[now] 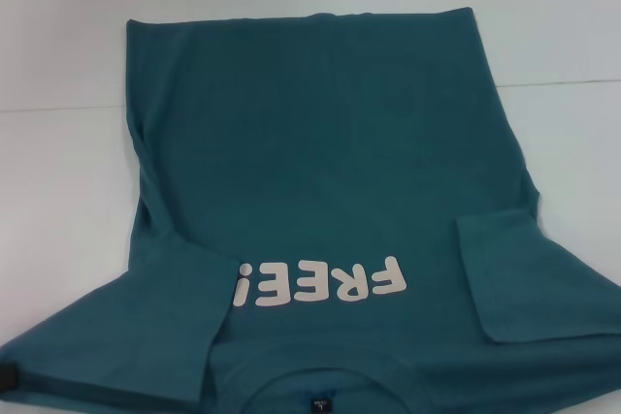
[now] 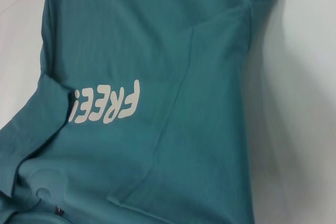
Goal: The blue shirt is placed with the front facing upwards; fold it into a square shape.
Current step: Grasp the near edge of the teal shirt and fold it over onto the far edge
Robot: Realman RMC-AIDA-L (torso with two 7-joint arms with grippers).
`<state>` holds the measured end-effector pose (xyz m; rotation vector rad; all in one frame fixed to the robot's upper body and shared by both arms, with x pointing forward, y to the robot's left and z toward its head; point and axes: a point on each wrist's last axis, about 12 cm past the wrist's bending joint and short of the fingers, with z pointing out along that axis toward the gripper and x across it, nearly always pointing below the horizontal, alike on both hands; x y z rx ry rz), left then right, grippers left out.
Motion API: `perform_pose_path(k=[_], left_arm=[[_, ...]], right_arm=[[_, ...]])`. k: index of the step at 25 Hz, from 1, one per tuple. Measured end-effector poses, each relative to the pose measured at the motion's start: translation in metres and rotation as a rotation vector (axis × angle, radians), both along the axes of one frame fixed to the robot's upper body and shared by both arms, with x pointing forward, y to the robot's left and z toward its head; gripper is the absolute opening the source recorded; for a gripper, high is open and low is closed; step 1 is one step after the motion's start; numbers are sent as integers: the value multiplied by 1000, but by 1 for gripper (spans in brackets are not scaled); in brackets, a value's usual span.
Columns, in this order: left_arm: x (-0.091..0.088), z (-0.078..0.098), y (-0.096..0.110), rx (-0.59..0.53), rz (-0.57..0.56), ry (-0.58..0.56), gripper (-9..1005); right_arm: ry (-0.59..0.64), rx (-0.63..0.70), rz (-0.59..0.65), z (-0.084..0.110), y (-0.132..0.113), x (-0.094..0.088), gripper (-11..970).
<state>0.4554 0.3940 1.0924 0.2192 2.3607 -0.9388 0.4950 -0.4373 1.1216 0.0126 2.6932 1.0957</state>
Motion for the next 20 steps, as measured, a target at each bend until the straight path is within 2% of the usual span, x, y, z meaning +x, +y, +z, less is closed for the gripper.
perform_pose_path(k=[10,20], left_arm=[[-4,-2,-4,-22,-24,8,35],[-3,2,-9,-42,-70,10,34]], right_arm=[[8,9,15,-1,2,-2,10],[47,2,89,-2,11,-2,9]])
